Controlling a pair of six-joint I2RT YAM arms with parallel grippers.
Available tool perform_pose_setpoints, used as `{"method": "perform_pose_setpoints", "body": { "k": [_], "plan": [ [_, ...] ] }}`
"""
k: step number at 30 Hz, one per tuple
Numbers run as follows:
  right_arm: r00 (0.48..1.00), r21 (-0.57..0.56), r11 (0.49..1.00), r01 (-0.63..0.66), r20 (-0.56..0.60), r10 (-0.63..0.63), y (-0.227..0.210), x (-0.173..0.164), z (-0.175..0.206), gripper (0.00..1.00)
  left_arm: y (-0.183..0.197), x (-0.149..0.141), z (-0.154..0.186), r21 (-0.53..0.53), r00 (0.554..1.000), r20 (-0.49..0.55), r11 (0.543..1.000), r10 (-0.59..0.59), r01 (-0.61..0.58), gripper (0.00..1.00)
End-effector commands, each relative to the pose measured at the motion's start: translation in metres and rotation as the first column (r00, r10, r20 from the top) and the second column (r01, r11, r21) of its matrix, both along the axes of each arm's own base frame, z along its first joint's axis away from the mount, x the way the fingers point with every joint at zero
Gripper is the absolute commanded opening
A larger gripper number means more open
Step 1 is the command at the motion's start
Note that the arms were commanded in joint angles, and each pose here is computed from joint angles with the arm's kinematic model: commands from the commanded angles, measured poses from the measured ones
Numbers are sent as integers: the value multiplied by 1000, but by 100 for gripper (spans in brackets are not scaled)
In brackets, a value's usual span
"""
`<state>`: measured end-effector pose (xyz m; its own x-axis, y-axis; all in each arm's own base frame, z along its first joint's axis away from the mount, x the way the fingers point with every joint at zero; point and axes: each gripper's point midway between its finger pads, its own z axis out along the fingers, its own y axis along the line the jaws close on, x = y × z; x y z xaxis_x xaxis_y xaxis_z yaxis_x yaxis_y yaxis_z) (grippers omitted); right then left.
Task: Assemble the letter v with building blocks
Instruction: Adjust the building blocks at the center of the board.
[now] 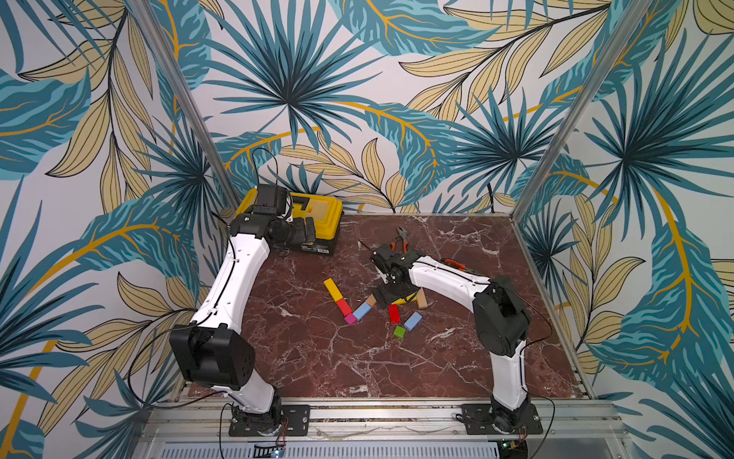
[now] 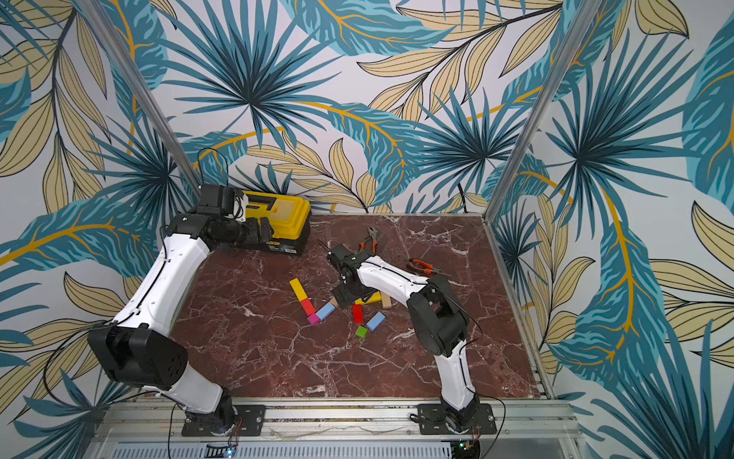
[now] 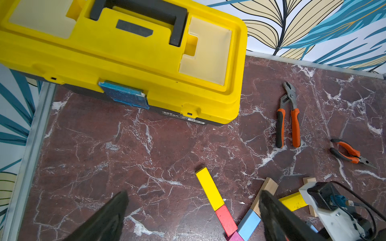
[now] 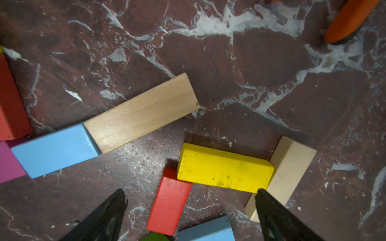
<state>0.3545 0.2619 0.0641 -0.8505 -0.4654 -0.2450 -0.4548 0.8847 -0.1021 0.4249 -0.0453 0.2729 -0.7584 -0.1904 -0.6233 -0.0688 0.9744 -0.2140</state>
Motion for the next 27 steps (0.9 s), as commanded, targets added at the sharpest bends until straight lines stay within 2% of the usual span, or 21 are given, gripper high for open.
{"method": "perform_pose_setpoints", "body": {
  "k": [1,12,27],
  "plan": [
    [998,-13,998,-63,-30,62,0,-2,-16,98,3,-2,5,-3,1000,17,1000,-2,2,99],
    [988,-20,989,-148,-56,147,-11,7,-27,98,3,-2,4,-1,1000,17,1000,-3,3,99],
    [977,-44,978,-205,-74,202,-7,20,-41,98,4,-1,3,2,1000,13,1000,-2,2,99]
  ]
}}
